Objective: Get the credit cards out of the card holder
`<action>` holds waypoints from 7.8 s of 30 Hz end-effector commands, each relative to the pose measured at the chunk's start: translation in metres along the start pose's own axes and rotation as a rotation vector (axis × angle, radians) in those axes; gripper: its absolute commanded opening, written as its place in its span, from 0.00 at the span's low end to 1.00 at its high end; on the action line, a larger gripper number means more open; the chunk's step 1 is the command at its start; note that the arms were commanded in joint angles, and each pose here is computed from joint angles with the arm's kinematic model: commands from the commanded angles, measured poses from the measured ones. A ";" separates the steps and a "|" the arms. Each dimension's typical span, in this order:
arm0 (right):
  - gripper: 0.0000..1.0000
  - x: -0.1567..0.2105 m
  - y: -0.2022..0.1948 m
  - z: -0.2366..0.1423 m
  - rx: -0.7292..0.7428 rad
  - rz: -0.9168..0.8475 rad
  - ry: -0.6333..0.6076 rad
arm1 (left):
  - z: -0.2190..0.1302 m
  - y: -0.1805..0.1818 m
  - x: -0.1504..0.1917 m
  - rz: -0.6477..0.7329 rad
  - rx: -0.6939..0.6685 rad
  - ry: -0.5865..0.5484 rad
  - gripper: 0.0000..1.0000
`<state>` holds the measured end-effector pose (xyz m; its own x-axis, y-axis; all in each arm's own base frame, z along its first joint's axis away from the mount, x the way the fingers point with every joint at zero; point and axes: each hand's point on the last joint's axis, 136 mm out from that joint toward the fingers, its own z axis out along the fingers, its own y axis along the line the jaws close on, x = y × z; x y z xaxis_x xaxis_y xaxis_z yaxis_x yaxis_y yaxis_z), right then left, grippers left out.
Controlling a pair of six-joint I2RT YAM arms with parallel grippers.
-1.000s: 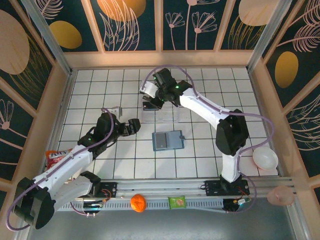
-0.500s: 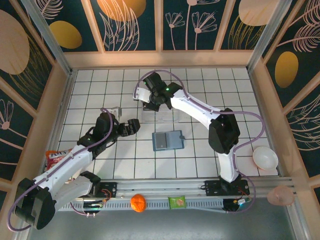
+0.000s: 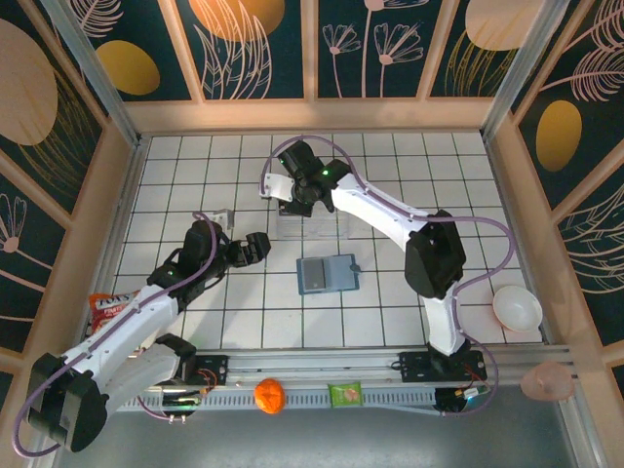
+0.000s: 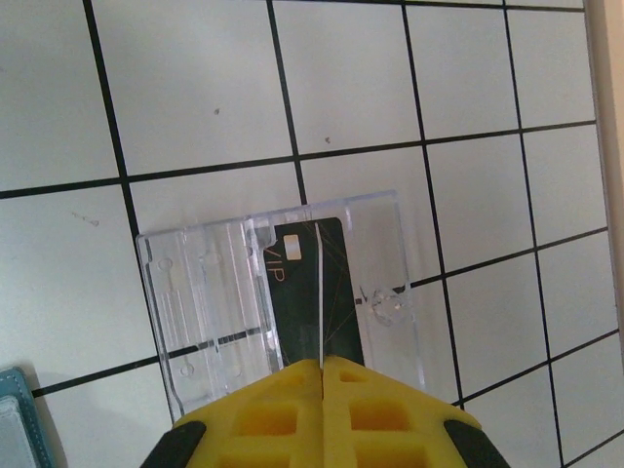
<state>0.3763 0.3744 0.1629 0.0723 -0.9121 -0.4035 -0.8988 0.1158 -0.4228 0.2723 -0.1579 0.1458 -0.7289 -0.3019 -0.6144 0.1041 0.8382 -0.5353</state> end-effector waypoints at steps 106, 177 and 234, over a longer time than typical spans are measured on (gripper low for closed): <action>0.28 0.070 0.187 0.019 -0.044 0.890 0.101 | 0.024 0.025 0.033 -0.102 0.042 0.018 0.94; 0.00 0.089 0.202 0.022 -0.067 0.953 0.092 | 0.043 -0.028 0.057 0.000 0.179 0.123 0.85; 0.32 0.101 0.149 -0.045 0.023 1.293 -0.136 | 0.101 -0.043 0.149 0.005 0.178 0.497 0.00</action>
<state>0.2251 0.2707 0.0734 -0.8216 -0.0839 -0.5639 -0.2973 0.9071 0.2981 0.2373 -0.2835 0.0248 -0.9424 -0.0435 -0.3315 0.1969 0.7290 -0.6556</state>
